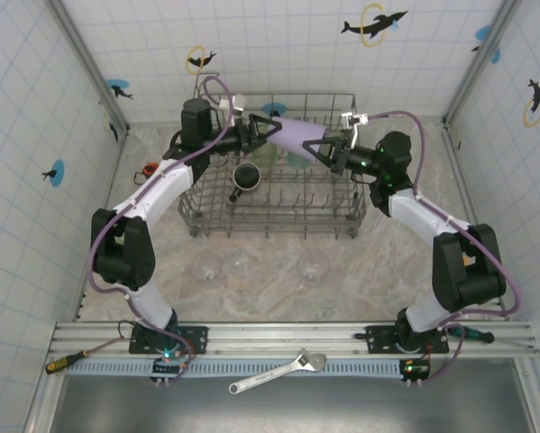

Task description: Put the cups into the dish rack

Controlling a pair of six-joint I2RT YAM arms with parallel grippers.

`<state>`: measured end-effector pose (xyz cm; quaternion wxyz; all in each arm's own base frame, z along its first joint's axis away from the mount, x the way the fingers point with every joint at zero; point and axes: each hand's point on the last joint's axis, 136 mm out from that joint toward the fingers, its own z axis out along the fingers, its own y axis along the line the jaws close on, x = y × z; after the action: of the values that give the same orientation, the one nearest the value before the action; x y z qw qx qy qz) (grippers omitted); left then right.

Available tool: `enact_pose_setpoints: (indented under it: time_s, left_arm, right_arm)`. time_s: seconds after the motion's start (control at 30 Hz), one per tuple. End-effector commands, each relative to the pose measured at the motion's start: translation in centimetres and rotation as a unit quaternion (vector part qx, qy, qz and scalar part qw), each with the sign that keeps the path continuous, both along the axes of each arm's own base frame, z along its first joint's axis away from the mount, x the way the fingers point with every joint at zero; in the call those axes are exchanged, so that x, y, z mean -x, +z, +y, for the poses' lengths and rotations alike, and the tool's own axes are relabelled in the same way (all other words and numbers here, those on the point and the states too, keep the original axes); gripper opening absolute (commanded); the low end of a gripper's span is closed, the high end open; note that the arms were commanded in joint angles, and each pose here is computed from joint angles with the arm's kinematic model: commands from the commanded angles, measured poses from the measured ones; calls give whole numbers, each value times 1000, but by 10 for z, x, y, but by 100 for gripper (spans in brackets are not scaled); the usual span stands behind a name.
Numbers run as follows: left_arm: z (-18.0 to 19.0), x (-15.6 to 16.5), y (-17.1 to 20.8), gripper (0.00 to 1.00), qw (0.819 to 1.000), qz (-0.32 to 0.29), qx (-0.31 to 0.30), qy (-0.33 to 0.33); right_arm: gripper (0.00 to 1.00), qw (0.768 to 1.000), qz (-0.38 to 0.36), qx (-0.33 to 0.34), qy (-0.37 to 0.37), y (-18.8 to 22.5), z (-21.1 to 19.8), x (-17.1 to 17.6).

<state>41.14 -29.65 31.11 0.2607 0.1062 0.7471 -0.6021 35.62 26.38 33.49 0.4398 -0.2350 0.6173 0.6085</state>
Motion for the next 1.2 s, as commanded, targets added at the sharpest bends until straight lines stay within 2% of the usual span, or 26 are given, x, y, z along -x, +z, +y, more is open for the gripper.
enact_pose_setpoints:
  time_s: [0.0, 0.27, 0.4, 0.47, 0.6, 0.63, 0.67, 0.7, 0.73, 0.8, 0.83, 1.0, 1.07, 1.13, 1.17]
  left_arm:
    - [-1, 2, 3, 98, 1000, -1, 19, -14]
    - [-1, 8, 8, 98, 999, 4, 42, -22]
    - [-2, 11, 3, 93, 999, 11, 42, -29]
    - [-2, 14, 3, 87, 998, 12, 43, -34]
    - [-2, 19, 7, 66, 998, 6, 47, -43]
    - [-1, 20, 8, 59, 998, 5, 47, -43]
    - [-1, 21, 8, 52, 998, 3, 47, -44]
    - [-1, 22, 8, 44, 998, 2, 47, -45]
    - [-1, 22, 10, 37, 998, 0, 47, -46]
    - [0, 23, 9, 10, 998, 2, 46, -45]
    - [0, 22, 7, 0, 998, 4, 43, -44]
    - [6, 14, -2, 0, 1000, 12, 23, -16]
    - [8, 11, -3, 0, 1000, 16, 18, -5]
    - [10, 7, -2, 0, 1000, 14, 10, 6]
    - [11, 5, -1, 0, 1000, 12, 5, 12]
  right_arm:
    - [0, 999, -27, -10, 23, 7, 8, 8]
    - [0, 998, -32, -27, 43, 13, 17, 9]
    - [0, 997, -34, -44, 57, 18, 19, 11]
    - [0, 997, -30, -48, 57, 17, 20, 9]
    - [0, 997, -21, -49, 60, 13, 23, 5]
    - [5, 997, -20, -50, 60, 13, 24, 4]
    - [19, 997, -17, -50, 62, 13, 24, 4]
    - [29, 997, -15, -49, 62, 12, 24, 3]
    - [31, 997, -13, -48, 64, 11, 23, 3]
    - [41, 997, -8, -45, 62, 10, 20, 3]
    - [47, 997, -6, -43, 58, 9, 18, 2]
    - [75, 999, 8, -13, 35, -2, 13, 1]
    - [80, 1000, 17, 14, 20, -11, 12, -2]
    - [100, 999, 21, 38, 3, -18, 10, -1]
    - [100, 999, 24, 49, -7, -21, 8, -1]
